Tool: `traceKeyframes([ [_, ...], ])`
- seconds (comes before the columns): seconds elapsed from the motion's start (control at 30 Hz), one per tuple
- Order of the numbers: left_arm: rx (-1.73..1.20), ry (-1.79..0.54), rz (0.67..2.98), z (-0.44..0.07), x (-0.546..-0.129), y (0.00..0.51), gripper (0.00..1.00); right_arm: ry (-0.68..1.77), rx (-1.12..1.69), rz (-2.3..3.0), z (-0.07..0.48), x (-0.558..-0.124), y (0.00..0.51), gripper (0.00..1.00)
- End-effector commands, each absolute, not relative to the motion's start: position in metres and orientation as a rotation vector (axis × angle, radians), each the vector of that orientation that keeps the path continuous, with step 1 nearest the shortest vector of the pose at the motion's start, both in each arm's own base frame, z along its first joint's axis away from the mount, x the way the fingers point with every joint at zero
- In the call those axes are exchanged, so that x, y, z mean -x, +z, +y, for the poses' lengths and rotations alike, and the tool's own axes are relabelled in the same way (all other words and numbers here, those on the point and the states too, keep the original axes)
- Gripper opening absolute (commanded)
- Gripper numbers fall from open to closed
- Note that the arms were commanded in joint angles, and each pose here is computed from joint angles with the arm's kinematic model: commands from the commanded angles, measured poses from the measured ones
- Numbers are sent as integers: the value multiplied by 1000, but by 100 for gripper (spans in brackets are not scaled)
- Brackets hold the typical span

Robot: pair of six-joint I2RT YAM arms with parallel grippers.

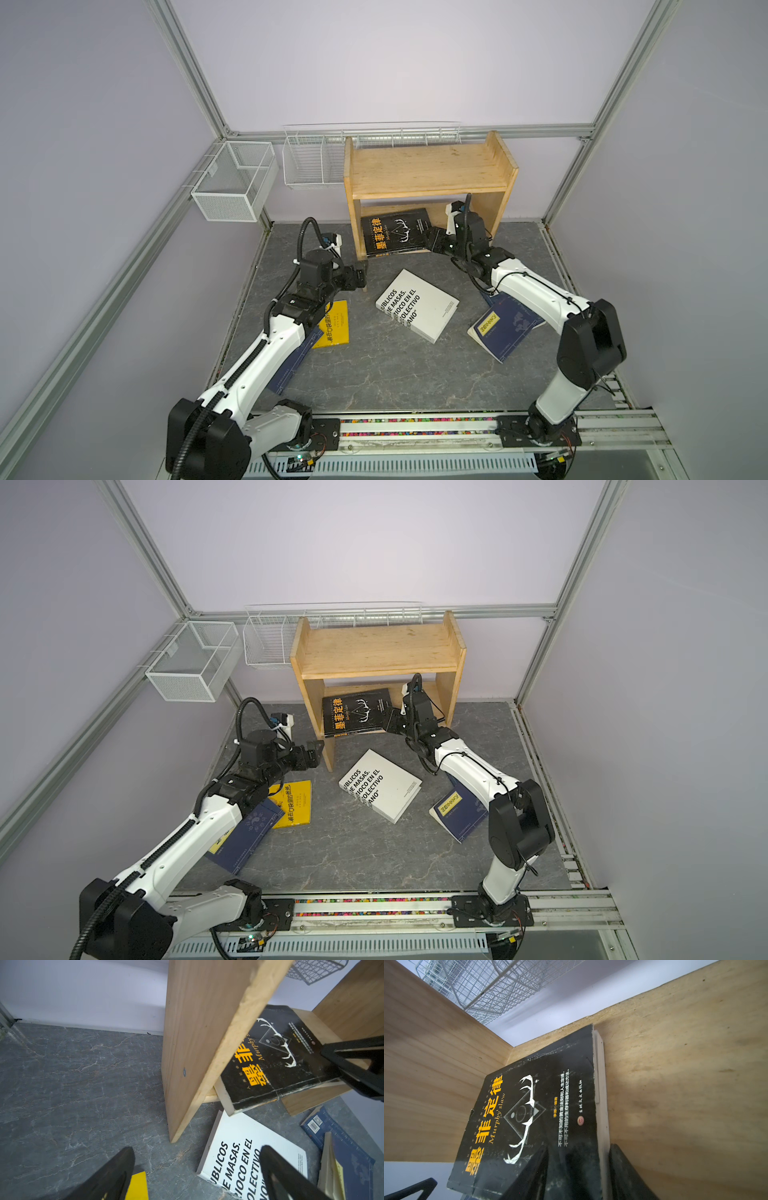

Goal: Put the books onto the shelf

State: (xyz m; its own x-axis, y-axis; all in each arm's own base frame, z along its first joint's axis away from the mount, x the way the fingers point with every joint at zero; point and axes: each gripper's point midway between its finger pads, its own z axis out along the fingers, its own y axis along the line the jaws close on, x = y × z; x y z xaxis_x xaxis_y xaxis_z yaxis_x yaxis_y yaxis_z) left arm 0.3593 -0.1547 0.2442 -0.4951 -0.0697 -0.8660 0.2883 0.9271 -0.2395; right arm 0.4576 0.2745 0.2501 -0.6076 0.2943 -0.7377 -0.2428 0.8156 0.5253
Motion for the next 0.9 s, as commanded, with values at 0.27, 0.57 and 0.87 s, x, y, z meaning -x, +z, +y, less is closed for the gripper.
traceKeyframes([
  [0.27, -276, -386, 1963, -166, -383, 267, 88, 797, 28, 2159, 297, -443, 240, 51],
  [0.57, -300, -344, 1981, -168, -394, 258, 83, 797, 25, 2166, 299, -442, 239, 51],
  [0.87, -250, -328, 1953, -168, -411, 260, 72, 819, 25, 2154, 302, -440, 243, 51],
])
